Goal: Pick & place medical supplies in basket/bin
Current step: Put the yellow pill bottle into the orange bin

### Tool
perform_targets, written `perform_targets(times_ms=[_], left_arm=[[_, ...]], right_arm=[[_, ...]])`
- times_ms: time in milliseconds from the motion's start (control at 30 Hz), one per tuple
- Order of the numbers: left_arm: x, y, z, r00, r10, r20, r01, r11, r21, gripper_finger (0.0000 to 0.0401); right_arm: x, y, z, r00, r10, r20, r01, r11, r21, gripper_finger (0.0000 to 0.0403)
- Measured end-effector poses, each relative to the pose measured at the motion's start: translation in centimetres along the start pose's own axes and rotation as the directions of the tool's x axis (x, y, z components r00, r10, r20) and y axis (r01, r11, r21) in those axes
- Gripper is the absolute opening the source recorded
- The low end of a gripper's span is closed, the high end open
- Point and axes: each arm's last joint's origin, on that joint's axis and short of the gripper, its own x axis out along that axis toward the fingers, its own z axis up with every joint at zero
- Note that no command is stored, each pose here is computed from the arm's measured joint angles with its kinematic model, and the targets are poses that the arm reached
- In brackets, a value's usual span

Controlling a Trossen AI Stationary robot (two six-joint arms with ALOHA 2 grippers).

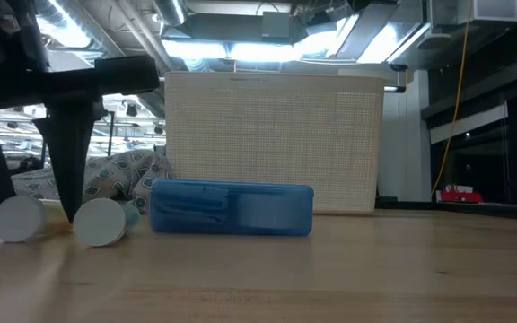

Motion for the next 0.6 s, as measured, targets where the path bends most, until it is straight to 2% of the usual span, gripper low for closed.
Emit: perform_targets(times_ms=[267,433,600], left_arm=[[0.0,0.0,0.0,1.000,-0.001,-0.003,0.001,1.000,0.000,0.0138],[-0.1,-0.1,-0.3,0.999,0.000,-0.035,-0.001,1.000,-0.026,0.0110],[-1.6,-0.1,-1.6,0.996,0.007,-0.084,-0.014,0.997,-0.081,0.0081]], right_arm=[[0.0,0.0,0.0,1.000,0.000,0.000,0.000,1.000,0.000,0.0219],[0.0,0.0,0.0,1.000,0.001,0.000,-0.001,1.000,0.000,0.0220],[0.0,0.0,0.0,1.000,0.002,-0.001,-0.002,1.000,-0.001,0.0219]])
